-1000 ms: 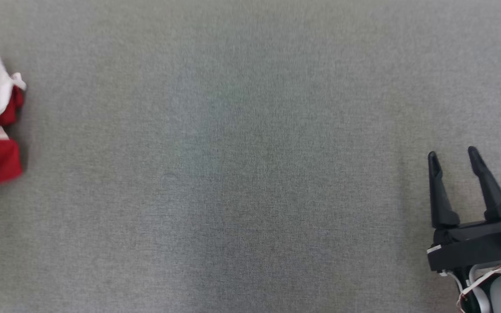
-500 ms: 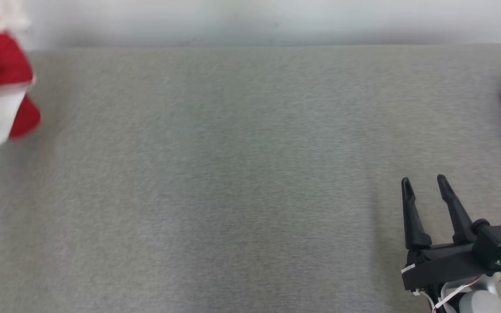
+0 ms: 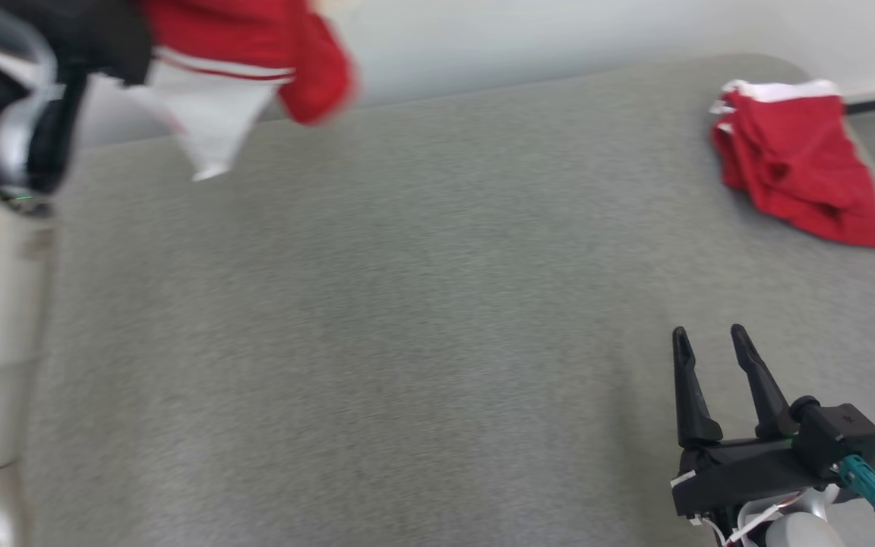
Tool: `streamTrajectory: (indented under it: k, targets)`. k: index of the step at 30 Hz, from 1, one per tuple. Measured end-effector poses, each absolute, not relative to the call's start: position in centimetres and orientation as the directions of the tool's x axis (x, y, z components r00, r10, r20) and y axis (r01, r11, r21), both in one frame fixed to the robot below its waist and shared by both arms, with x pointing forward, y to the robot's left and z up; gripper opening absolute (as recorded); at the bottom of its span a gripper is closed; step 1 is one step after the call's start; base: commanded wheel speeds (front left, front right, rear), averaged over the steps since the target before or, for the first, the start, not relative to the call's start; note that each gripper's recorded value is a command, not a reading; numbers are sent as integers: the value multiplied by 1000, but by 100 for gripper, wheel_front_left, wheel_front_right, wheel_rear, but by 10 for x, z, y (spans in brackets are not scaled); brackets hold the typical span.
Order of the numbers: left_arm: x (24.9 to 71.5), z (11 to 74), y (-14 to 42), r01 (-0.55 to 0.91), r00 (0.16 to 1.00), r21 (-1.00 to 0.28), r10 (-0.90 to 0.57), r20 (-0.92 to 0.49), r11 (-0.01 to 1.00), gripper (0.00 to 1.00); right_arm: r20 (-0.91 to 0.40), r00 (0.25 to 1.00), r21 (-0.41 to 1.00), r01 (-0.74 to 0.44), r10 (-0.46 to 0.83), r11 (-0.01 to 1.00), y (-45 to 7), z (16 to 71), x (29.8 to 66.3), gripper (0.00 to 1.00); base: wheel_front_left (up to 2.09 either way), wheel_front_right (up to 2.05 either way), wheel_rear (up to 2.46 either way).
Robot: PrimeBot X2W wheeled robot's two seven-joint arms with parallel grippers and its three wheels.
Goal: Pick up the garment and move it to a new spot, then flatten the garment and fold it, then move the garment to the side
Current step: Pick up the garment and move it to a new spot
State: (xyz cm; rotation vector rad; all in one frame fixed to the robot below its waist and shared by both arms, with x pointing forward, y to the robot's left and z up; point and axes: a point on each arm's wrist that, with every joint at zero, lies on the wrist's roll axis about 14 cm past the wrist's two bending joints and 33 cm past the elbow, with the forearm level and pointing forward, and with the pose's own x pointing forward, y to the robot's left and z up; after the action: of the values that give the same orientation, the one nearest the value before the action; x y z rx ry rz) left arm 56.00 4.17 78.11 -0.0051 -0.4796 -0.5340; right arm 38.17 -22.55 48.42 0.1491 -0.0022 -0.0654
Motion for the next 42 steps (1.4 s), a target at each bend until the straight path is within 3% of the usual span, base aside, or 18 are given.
streamTrajectory:
  k: [11,15,25,26,27,28,42]
  targets:
    - [526,740,-90,746,605,17,-688,402,666,0,-5,983,142,184,-185,973,-261,484,357,100,0,0,0]
    - [522,675,-96,750,648,-84,-703,295,656,0,-14,983,142,185,-185,972,-261,480,359,100,0,0,0]
    - [493,530,-50,625,772,-207,-636,15,753,2,-10,996,153,91,-91,984,-232,478,379,100,0,0,0]
    - [490,524,-46,613,779,-213,-627,2,760,31,-10,997,155,81,-80,985,-229,478,381,100,0,0,0]
    - [487,519,-43,608,782,-213,-623,-8,765,78,-9,998,156,71,-70,985,-225,478,382,100,0,0,0]
    - [487,519,-40,601,789,-210,-615,-2,771,100,-9,998,157,62,-61,986,-223,478,384,100,0,0,0]
    - [490,584,53,423,891,-116,-389,236,899,100,20,999,150,-31,28,988,-196,487,390,100,0,0,0]
